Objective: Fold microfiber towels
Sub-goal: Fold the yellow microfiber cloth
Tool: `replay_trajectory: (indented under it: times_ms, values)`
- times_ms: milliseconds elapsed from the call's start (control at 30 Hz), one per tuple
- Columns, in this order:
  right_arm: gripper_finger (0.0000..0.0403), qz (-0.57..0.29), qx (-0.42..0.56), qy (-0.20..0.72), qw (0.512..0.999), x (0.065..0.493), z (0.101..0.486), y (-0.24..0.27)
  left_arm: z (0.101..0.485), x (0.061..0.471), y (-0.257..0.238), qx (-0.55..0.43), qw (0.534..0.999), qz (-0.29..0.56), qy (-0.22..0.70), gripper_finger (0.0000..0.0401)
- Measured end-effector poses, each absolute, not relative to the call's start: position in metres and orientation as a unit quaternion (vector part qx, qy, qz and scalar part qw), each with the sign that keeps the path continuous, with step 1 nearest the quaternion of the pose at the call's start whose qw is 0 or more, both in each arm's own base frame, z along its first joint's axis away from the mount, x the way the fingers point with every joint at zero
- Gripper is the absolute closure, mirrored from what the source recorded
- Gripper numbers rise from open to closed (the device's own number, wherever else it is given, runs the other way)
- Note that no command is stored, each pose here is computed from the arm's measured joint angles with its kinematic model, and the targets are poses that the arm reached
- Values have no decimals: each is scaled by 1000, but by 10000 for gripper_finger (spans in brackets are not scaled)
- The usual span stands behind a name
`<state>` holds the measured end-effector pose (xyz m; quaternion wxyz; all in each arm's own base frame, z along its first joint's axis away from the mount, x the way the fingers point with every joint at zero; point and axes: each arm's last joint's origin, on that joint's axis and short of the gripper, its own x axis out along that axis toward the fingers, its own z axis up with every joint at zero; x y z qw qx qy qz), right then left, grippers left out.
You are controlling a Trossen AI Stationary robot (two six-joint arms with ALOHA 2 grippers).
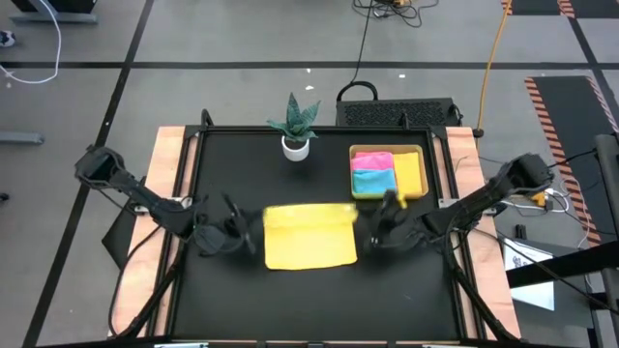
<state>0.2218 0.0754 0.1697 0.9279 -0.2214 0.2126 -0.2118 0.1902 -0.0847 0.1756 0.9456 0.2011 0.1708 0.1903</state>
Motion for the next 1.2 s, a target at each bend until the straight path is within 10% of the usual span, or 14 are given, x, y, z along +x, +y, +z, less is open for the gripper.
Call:
replay_trajectory:
  times_ms: [167, 600, 1200]
  values:
    - [403, -332, -285, 188, 879, 217, 194, 64, 184, 199, -66, 244, 907, 292, 179, 395]
    - [403, 8, -110, 321, 941, 221, 137, 89, 135, 195, -89, 98, 958, -8, 270, 397]
    - [403, 53, -50, 344, 936, 228, 111, 103, 138, 202, -127, 132, 951, -75, 269, 396]
